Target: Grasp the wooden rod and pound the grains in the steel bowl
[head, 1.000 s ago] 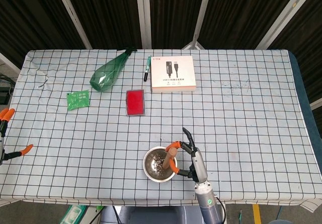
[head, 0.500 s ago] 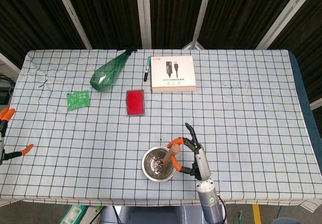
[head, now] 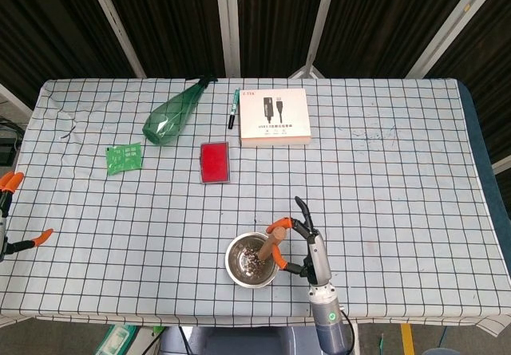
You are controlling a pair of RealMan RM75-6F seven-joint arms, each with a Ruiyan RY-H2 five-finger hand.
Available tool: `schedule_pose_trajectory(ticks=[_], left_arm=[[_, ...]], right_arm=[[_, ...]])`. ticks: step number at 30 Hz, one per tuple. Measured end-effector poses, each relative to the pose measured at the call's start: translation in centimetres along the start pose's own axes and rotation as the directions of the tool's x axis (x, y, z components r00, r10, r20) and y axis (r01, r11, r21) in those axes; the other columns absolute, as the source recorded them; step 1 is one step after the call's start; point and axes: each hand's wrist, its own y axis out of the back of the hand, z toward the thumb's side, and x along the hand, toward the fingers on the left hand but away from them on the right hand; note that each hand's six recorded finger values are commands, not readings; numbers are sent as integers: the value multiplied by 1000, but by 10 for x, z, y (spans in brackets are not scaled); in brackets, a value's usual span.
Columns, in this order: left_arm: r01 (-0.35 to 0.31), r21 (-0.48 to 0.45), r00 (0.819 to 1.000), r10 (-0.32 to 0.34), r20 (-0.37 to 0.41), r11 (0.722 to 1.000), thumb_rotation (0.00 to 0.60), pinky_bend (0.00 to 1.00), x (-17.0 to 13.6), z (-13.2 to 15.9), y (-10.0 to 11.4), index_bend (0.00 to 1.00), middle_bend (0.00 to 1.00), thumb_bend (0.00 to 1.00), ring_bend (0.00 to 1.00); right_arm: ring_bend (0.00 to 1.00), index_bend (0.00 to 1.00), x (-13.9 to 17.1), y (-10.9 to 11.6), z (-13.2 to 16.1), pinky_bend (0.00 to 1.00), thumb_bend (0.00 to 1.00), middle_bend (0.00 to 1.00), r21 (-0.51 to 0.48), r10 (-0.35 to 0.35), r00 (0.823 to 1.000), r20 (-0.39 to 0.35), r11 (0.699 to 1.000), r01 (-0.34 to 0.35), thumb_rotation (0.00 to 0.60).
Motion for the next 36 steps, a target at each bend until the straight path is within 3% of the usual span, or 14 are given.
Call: schedule_pose_trajectory(ticks=[36], left_arm=[[-2,7,1000,2,-3,1000,600,0,-1,0,0,0,0,23,0]], right_arm=[[522,795,15,-1,-8,0,519,668,-22,-9,1000,12,1000,9,600]])
